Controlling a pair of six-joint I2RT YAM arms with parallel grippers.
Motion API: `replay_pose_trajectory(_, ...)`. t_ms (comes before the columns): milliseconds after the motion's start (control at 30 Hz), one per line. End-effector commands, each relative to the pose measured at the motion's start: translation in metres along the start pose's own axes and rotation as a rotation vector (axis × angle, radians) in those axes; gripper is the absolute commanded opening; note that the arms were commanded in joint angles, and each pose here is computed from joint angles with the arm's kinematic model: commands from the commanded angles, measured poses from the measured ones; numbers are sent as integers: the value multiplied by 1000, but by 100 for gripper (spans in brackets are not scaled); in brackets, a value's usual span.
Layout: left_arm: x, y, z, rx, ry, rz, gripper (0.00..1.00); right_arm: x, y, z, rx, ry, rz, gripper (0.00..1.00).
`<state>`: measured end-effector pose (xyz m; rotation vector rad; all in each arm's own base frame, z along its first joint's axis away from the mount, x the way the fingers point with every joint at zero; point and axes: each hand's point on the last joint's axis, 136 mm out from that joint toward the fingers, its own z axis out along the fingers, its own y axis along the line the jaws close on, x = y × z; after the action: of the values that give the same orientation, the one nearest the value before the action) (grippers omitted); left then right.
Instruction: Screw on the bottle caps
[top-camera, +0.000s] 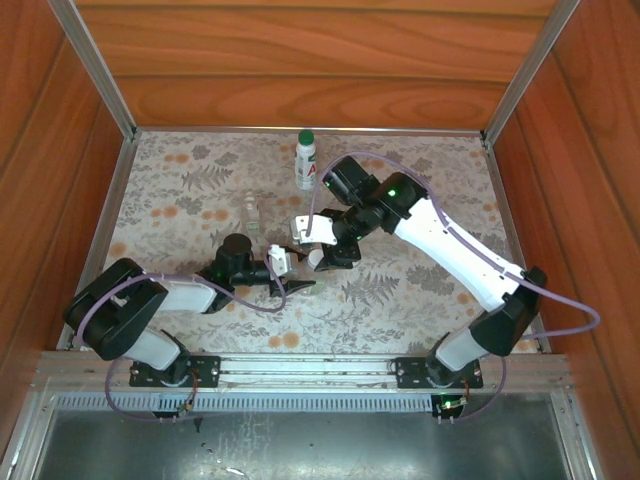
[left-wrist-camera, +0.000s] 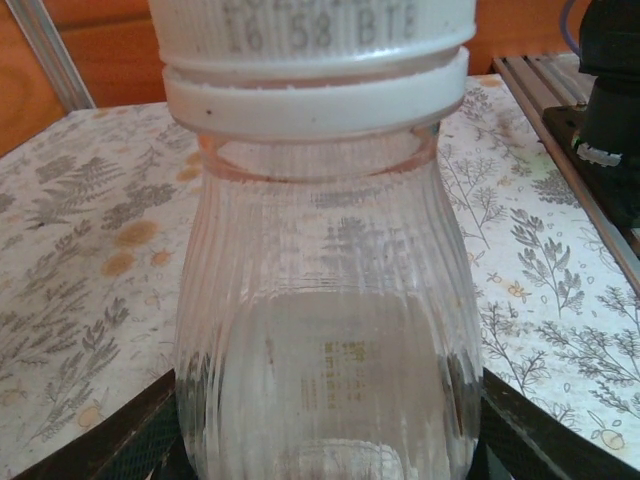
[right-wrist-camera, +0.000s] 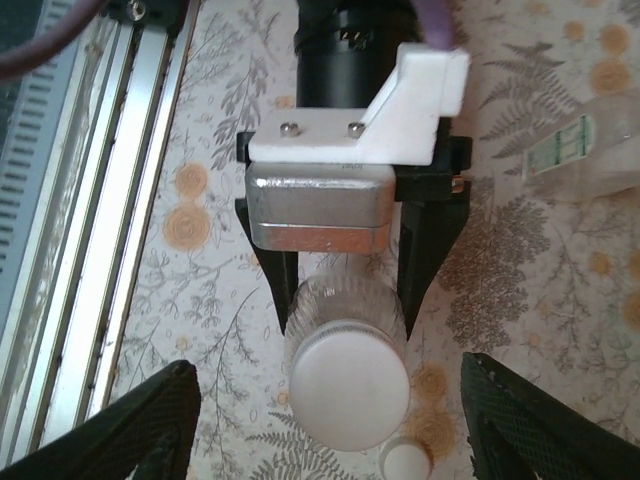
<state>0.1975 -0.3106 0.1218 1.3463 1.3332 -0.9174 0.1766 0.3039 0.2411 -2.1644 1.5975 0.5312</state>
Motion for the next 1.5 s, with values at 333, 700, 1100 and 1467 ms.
replay_pose_trajectory(333,0,-5,-3,36,-1,6,59,32,-1,21,-70,155,-8,52)
replay_pose_trajectory(700,1,1,-1,12,9,-25,69,33,-3,26,-61,156,10,42)
replay_pose_trajectory(1100,1,12,9,1,11,-92,68,38,5,24,-36,124,43,40)
replay_pose_trajectory(1467,-2,12,19,22,10,-86,76,46,-1,28,-7,160,75,38)
